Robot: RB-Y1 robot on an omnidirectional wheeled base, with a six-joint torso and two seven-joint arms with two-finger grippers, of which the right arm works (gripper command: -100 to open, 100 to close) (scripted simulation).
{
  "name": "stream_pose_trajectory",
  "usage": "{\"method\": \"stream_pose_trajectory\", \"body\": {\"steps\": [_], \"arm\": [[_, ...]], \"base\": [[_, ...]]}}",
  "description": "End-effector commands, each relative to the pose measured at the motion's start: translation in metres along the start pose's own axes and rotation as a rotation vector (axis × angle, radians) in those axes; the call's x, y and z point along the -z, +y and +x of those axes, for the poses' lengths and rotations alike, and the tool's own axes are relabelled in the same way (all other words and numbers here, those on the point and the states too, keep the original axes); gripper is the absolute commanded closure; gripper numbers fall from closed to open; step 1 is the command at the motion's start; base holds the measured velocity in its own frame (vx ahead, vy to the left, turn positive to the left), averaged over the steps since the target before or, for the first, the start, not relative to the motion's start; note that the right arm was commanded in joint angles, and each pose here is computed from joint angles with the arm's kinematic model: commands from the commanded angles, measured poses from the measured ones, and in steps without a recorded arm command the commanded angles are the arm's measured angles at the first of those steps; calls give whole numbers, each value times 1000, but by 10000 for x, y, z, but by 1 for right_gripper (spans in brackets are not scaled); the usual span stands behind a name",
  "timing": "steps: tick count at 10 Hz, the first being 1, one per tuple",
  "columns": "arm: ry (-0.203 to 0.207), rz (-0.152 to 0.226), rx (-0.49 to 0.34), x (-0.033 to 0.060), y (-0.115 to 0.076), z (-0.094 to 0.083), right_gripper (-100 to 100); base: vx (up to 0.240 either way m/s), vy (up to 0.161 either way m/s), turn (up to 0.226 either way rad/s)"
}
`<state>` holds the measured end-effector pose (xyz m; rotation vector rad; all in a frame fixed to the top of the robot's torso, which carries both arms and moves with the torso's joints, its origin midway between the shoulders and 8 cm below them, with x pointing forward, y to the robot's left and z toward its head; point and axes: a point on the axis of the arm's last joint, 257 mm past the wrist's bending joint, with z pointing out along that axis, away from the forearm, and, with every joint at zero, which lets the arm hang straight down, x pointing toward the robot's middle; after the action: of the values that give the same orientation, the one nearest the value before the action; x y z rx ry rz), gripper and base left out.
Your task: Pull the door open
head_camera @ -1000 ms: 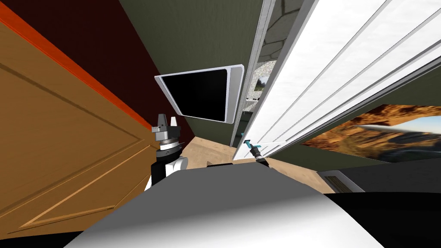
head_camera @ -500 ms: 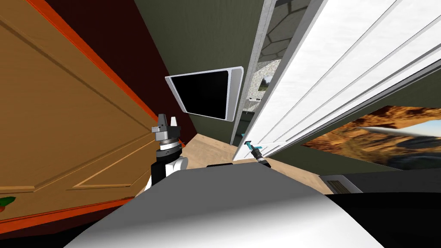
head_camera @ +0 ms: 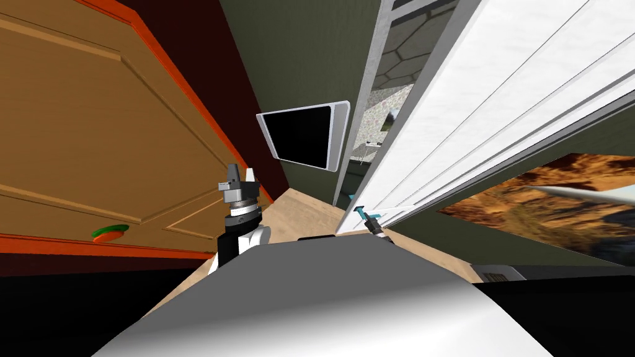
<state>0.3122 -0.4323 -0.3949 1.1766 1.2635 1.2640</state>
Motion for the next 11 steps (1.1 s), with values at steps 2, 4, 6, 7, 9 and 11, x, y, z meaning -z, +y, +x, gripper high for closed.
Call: {"method": "stream_pose_trajectory", "body": {"steps": [2, 4, 6, 7, 9, 11], "arm": [[12, -20, 2, 52, 73, -17, 100], [3, -2, 2, 101, 19, -47, 100], [8, 7, -1, 149, -6, -30, 100], [12, 5, -1, 65, -17, 41, 100], [13, 5, -1, -16, -29, 106, 100], [16, 4, 0, -143, -44, 211, 100]], "base": [[-181, -70, 110], [-25, 15, -20], [-61, -25, 107], [-135, -47, 83], [-232, -50, 87], [-204, -64, 60]]}}
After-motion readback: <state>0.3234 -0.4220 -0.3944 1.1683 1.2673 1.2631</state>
